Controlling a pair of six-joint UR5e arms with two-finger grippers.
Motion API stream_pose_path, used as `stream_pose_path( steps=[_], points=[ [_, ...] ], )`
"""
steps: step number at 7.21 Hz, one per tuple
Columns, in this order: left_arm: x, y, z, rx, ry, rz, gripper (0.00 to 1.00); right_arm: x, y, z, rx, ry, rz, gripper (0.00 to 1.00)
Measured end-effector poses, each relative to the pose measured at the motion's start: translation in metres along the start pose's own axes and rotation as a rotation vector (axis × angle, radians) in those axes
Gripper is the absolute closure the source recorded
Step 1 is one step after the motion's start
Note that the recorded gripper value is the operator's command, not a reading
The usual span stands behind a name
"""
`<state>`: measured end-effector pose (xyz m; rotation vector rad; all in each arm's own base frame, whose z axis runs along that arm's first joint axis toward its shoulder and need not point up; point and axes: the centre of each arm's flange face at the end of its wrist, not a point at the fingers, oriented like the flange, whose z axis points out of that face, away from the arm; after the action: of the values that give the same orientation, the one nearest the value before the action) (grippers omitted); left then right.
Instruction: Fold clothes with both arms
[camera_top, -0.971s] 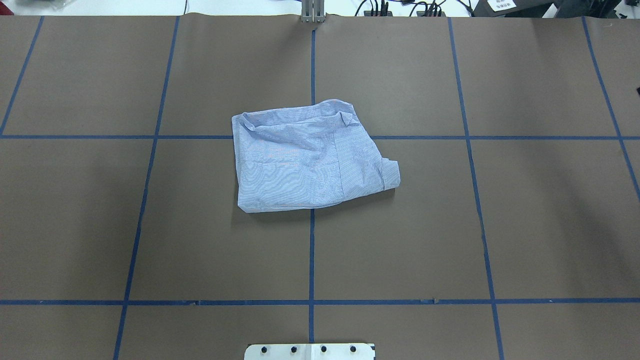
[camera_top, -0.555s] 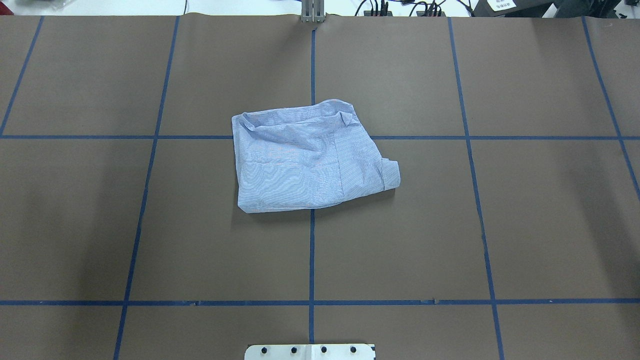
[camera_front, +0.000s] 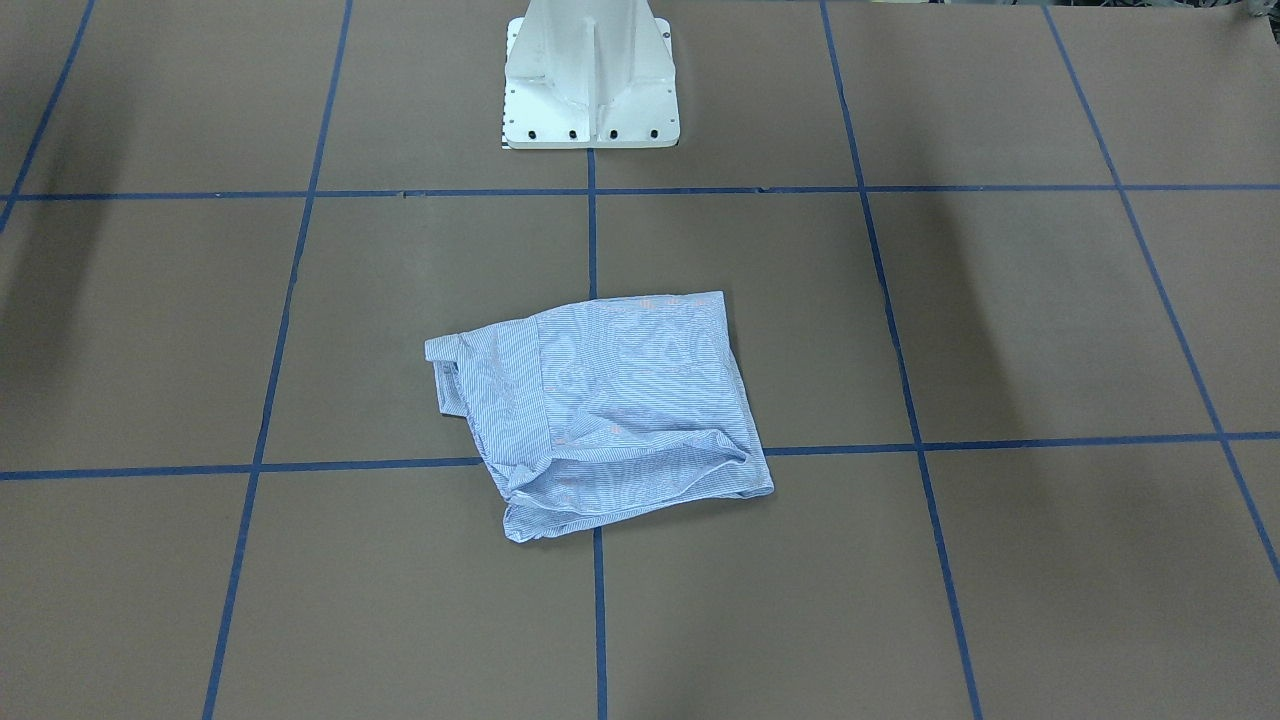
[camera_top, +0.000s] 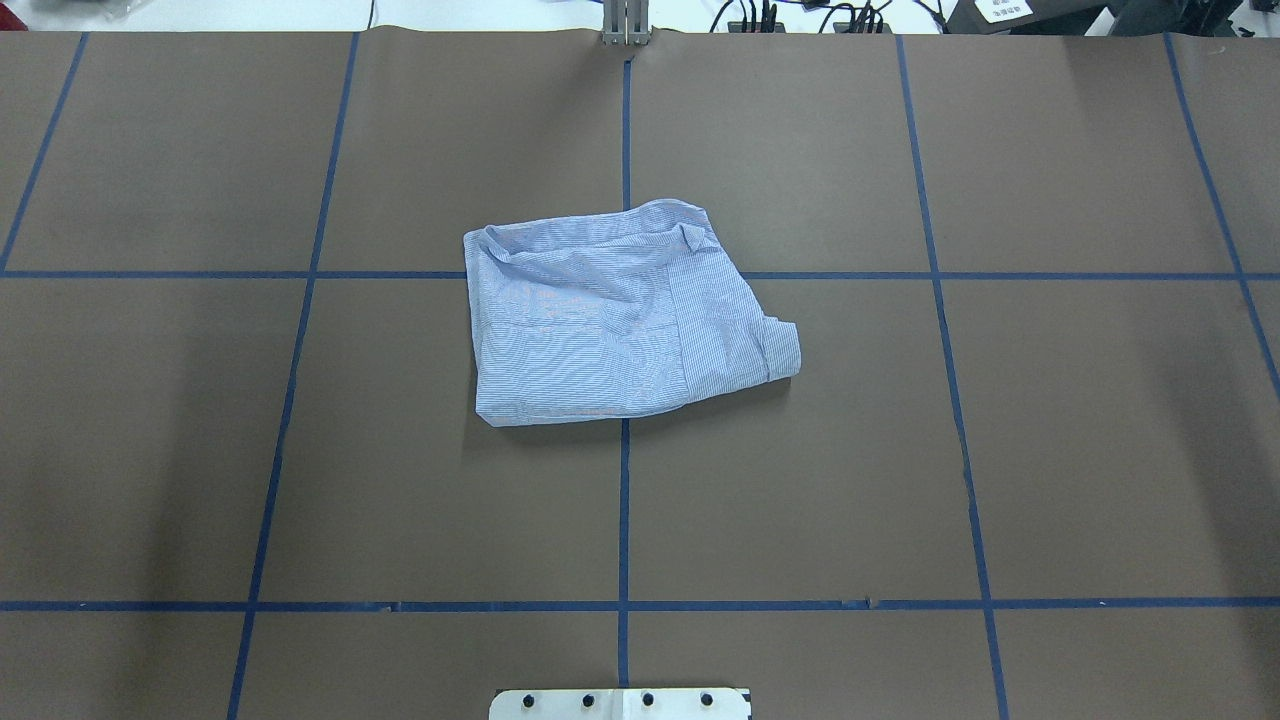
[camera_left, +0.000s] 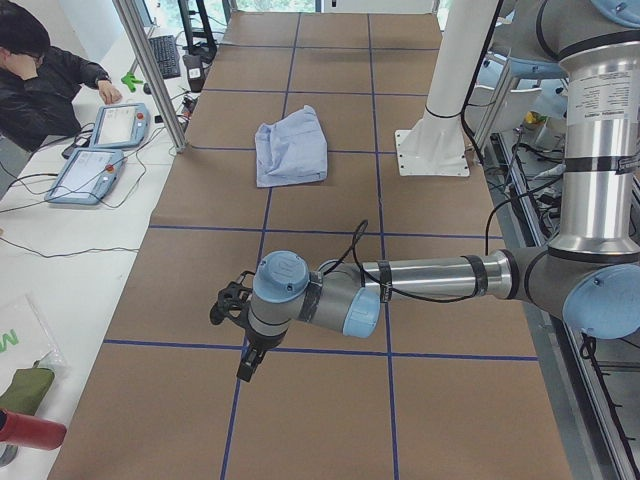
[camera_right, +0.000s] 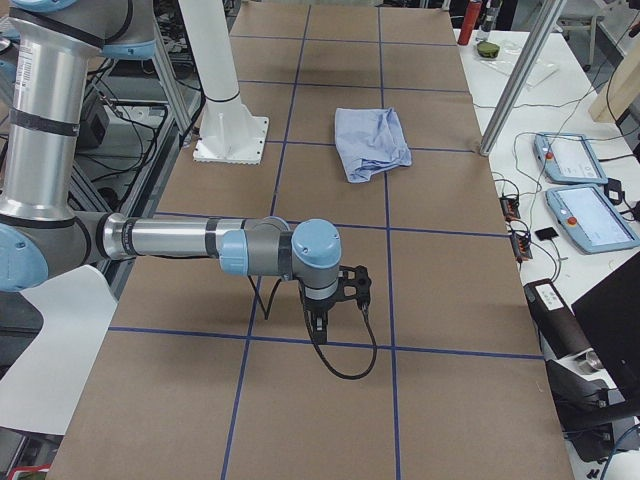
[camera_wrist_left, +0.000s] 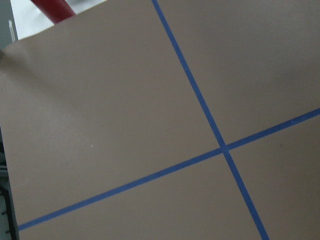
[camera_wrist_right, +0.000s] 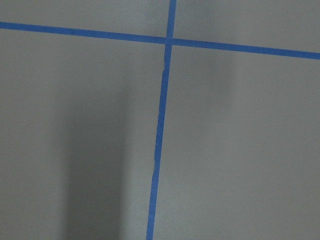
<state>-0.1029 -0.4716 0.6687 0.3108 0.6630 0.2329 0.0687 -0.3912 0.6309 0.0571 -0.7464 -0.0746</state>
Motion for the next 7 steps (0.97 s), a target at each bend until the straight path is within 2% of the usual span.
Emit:
stream_pose_path(
  steps=[1,3,5,7],
  points=[
    [0.000,0.006,0.002,-0.050,0.014,-0.006,0.00,0.001,0.000,0.001,0.001,0.000,-0.005,0.00],
    [0.009,0.007,-0.007,-0.111,0.032,-0.033,0.00,0.001,0.002,0.002,0.000,-0.002,-0.007,0.00],
    [0.024,-0.001,-0.024,-0.124,0.049,-0.044,0.00,0.001,0.003,0.001,0.000,-0.003,-0.007,0.00],
    [0.034,-0.002,-0.023,-0.101,0.158,-0.068,0.00,0.001,0.003,0.002,-0.001,-0.004,-0.007,0.00]
  ],
)
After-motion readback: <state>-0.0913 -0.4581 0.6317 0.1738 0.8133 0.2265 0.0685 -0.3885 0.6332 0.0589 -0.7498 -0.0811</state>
